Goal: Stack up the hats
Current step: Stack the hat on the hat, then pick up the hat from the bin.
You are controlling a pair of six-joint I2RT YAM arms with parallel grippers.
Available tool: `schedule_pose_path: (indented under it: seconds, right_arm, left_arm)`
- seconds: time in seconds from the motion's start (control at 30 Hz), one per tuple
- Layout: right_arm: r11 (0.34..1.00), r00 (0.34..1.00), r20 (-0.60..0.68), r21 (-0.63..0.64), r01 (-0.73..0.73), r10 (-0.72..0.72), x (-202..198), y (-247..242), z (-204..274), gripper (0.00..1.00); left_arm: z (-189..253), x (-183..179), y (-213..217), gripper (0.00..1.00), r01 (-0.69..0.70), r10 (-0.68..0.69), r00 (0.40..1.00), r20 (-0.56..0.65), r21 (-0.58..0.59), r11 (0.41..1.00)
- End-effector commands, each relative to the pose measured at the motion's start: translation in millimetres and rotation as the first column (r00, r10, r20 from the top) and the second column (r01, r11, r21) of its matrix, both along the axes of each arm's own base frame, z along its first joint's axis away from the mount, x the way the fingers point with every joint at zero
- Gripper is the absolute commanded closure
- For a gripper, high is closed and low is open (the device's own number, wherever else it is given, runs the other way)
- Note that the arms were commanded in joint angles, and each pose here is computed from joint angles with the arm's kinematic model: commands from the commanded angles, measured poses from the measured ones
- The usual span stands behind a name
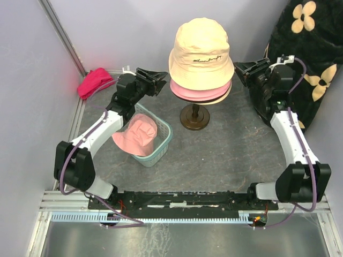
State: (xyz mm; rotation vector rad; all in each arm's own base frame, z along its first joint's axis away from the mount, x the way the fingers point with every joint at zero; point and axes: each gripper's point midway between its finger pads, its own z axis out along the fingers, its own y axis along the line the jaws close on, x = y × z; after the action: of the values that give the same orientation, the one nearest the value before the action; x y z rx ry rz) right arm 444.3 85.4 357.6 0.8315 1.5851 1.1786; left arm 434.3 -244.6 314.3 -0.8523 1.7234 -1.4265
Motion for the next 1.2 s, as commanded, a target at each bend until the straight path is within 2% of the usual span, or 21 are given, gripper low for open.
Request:
schedule_pose_path:
  seconds: [0.0,0.17,0.3,0.4,0.47,0.63,0.8,1.0,1.1,1.17]
  right_arm:
    - [0.965,0.994,0.057,-0.239,0.109,-0.098,-19.9,-29.7,28.2,0.55]
    - [0.887,0.968,0.147,-0.392,0.244,-0.202,-47.4,-56.1,71.1,0.52]
    - [0.825,0.936,0.287,-0.463,0.323,-0.205,-69.9,-63.6,129.9,0.5]
    - [0.806,0.91,0.396,-0.494,0.327,-0.126,-85.2,-53.6,178.5,0.5]
    - [0.801,0.89,0.455,-0.524,0.29,-0.025,-92.8,-36.2,205.3,0.5]
    - [0.742,0.831,0.503,-0.646,0.179,0.238,-114.5,34.4,243.9,0.5]
    - [0.647,0.754,0.443,-0.762,0.031,0.486,-129.2,122.4,237.0,0.49]
    - [0.433,0.626,0.29,-0.897,-0.086,0.724,-169.9,224.9,190.4,0.48]
    - [0.327,0.599,0.181,-0.934,-0.145,0.78,-181.2,259.9,152.0,0.46]
    - [0.282,0.602,0.123,-0.943,-0.177,0.789,-182.8,274.2,126.3,0.44]
  left_arm:
    - [24.4,-10.5,26.4,0.44,-0.082,0.076,0.995,0.071,0.084,0.993]
    - [32.7,-24.4,59.8,0.41,-0.188,0.178,0.981,0.079,0.158,0.969]
    - [40.4,-38.2,84.2,0.4,-0.267,0.254,0.963,0.089,0.199,0.943]
    - [46.7,-53.7,105.3,0.38,-0.34,0.327,0.94,0.096,0.222,0.914]
    - [47.8,-62.5,120.9,0.37,-0.399,0.386,0.917,0.099,0.228,0.888]
    - [47.4,-84.9,150.7,0.35,-0.498,0.491,0.866,0.095,0.239,0.833]
    - [47.5,-104.6,171.2,0.34,-0.559,0.555,0.827,0.091,0.241,0.793]
    - [44.5,-124.1,192.4,0.34,-0.618,0.619,0.781,0.086,0.253,0.745]
    - [42.6,-132.0,200.9,0.33,-0.64,0.643,0.761,0.084,0.262,0.723]
    - [40.6,-136.3,205.4,0.32,-0.651,0.656,0.75,0.082,0.267,0.711]
